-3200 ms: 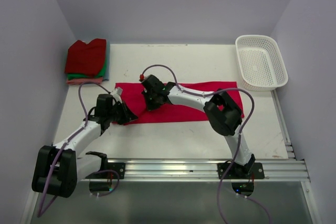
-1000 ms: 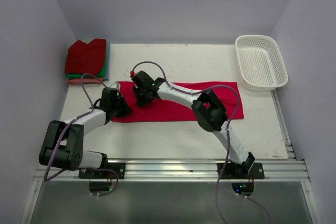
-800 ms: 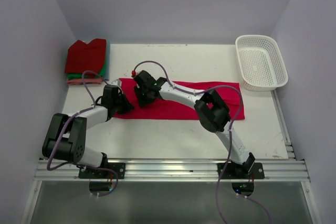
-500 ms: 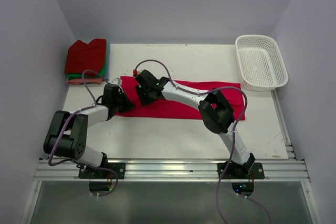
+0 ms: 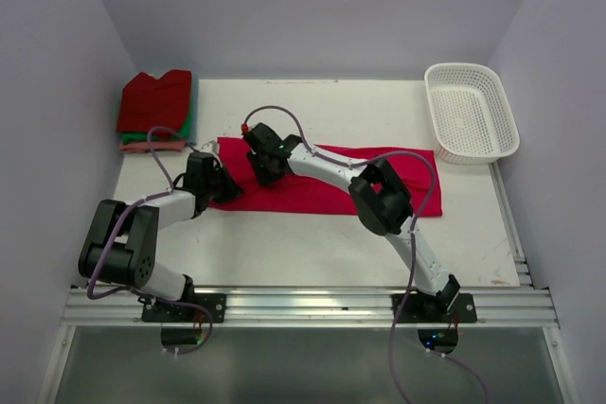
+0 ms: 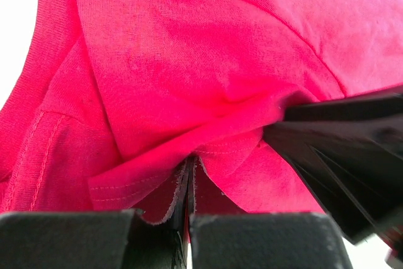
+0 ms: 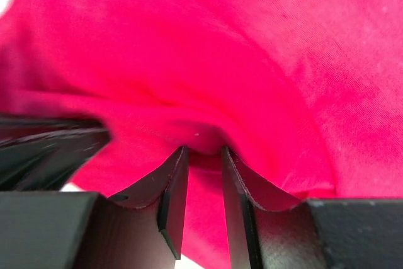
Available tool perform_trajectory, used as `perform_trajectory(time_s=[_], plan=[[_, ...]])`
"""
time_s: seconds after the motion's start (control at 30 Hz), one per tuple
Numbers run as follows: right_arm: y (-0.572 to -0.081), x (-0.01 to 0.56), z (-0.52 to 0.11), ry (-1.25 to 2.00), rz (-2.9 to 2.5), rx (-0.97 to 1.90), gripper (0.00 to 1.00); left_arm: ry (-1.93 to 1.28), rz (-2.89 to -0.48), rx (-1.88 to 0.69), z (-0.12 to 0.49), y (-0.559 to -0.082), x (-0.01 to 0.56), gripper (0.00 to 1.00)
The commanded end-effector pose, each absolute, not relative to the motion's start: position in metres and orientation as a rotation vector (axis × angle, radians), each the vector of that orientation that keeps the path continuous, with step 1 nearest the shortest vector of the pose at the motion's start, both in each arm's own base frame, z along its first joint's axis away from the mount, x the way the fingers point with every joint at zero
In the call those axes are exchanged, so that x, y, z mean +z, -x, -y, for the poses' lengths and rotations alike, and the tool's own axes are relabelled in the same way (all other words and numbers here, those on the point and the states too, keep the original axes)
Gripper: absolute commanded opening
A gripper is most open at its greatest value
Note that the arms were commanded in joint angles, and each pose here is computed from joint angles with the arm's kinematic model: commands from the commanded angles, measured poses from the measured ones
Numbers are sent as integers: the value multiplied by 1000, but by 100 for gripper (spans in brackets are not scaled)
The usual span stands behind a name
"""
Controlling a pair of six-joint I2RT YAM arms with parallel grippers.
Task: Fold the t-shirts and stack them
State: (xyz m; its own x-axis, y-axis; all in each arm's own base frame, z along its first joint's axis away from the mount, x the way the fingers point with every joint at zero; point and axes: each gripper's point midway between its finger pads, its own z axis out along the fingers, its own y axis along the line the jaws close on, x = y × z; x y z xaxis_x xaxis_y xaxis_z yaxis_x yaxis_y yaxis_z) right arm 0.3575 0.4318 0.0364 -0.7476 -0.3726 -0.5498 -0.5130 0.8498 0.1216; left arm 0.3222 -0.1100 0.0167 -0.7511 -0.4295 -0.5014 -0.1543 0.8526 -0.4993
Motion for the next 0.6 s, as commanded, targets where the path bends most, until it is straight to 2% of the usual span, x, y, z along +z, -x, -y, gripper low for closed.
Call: perform_trajectory(time_s=[0.0, 0.27, 0.57], plan=[[-366, 36, -428, 653, -2502, 336, 31, 422, -2415, -580, 109, -314, 11, 0], [-360, 40, -421, 647, -2500, 336, 30, 424, -2417, -585, 110, -314, 11, 0], [-358, 75, -426, 645, -2446, 411, 31, 428, -2415, -591, 110, -314, 10, 0]])
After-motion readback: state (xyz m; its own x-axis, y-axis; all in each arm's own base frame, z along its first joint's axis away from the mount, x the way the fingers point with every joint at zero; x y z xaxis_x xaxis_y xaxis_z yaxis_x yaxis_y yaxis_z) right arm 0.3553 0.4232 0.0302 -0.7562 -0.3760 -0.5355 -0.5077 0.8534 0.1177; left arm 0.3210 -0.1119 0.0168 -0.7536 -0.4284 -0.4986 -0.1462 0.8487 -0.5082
